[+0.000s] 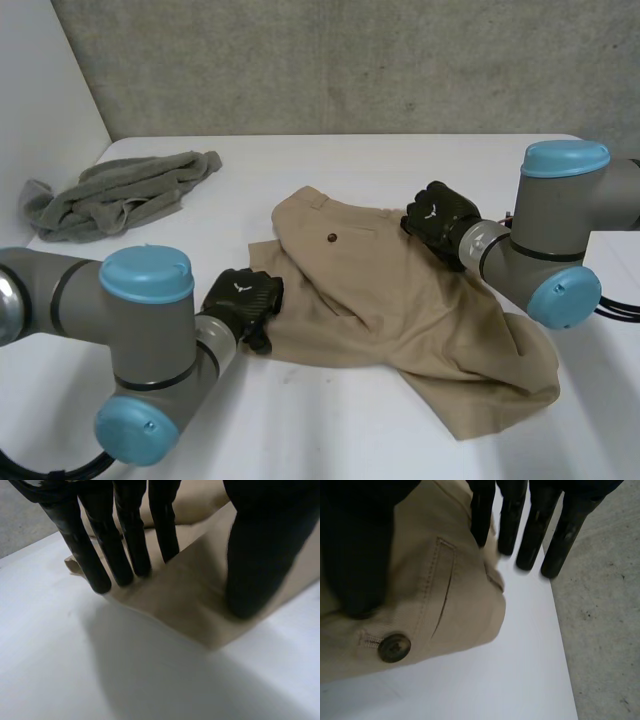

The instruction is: Fold the laundry.

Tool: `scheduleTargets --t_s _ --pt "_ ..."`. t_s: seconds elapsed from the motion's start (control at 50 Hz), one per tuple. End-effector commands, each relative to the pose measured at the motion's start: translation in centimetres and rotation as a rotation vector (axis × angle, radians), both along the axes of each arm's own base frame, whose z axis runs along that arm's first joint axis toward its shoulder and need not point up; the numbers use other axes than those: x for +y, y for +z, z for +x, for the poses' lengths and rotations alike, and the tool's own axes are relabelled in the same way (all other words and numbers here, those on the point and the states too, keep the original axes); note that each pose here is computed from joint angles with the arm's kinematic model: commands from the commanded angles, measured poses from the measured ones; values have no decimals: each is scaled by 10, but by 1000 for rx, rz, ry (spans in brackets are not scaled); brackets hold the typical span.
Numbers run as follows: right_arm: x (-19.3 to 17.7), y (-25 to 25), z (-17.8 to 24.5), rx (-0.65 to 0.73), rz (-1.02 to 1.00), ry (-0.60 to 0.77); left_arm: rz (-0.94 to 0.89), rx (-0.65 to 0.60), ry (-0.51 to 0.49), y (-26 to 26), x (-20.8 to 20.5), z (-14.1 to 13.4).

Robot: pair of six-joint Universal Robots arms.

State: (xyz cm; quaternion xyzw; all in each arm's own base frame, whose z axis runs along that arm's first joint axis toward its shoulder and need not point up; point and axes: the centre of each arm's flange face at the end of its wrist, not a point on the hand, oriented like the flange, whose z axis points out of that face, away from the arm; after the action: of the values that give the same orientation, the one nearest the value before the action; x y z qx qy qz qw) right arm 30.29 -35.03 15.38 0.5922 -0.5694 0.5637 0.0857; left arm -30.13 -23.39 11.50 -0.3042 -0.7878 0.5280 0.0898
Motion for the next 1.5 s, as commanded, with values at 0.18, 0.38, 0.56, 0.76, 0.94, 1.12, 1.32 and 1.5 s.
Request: scheduleTargets --t_s 0.18,0.38,0.56,0.76,0.94,1.12,1.32,1.5 --pt "-16 20 3 -102 -25 -41 -227 17 -41 27 -48 -33" --pt "-38 130 1 -623 -42 -182 -712 228 83 170 -106 -40" --pt "-1 119 -5 -477 101 -192 -776 274 74 187 -98 -44" --pt "15 81 -14 -307 184 -195 -649 202 -33 157 -34 -39" --pt "11 55 -2 -241 202 -88 -631 200 -117 164 17 -16" --pt "-1 14 17 -237 247 -64 -635 204 -115 168 22 -13" --pt "-18 -27 34 -330 272 -135 -643 210 -111 170 19 -14" --pt "-31 -9 32 -440 217 -212 -677 235 -97 182 10 -16"
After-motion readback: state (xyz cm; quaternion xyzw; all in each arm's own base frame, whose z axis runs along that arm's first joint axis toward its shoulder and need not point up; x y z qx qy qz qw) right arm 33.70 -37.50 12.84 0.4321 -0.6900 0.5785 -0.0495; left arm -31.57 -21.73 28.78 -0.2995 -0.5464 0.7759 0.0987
